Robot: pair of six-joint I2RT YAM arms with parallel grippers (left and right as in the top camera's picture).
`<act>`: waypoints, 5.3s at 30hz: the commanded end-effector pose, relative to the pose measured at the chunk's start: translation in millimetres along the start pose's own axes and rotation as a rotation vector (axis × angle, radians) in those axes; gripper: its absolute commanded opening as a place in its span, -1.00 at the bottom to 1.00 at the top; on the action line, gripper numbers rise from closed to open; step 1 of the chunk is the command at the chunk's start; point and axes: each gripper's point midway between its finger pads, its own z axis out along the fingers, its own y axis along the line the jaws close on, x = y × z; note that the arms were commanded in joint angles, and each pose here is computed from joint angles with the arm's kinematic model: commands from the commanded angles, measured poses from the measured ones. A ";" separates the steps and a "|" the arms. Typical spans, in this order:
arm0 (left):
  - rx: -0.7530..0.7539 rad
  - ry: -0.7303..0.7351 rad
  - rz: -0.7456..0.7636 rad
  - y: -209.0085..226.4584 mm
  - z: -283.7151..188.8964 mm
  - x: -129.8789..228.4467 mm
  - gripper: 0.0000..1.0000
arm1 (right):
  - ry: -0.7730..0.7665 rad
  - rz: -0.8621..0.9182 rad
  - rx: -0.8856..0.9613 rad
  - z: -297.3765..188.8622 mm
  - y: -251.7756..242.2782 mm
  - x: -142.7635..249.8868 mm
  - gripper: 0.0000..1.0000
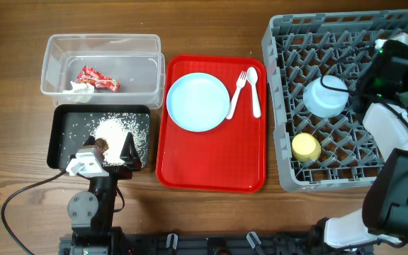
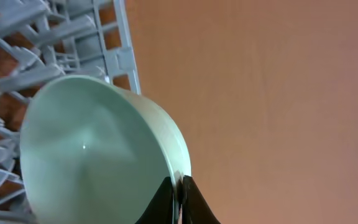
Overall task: Sort waste into correct bins and load items into the dishwasher rack
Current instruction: 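Place the green bowl upright in the rack's back right corner, then grasp the light-blue plate with the right gripper and stand it in the rack, then pick the white fork and spoon with the right gripper and insert them in the rack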
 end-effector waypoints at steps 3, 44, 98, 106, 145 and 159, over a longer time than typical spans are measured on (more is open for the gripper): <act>-0.006 -0.001 -0.009 2.1 0.0 1.3 0.99 | -0.036 -0.079 -0.058 -9.8 23.7 -11.5 -0.72; -0.006 -0.001 -0.009 2.1 0.0 1.3 1.00 | 0.740 0.562 -1.376 -392.5 314.9 -1.4 -0.91; -0.006 -0.001 -0.009 2.1 0.0 1.3 1.00 | 0.100 0.449 -1.373 -374.8 257.0 -94.5 0.41; -0.006 -0.001 -0.009 2.1 0.0 1.3 1.00 | 0.188 0.376 -1.239 -339.0 326.0 -71.6 -0.28; -0.006 -0.001 -0.009 2.1 0.0 1.3 1.00 | -0.011 0.156 -1.057 -276.6 327.0 -79.7 -0.21; -0.006 -0.001 -0.009 2.1 0.0 1.3 0.99 | -0.247 0.366 -1.057 -293.0 152.0 -123.0 -0.91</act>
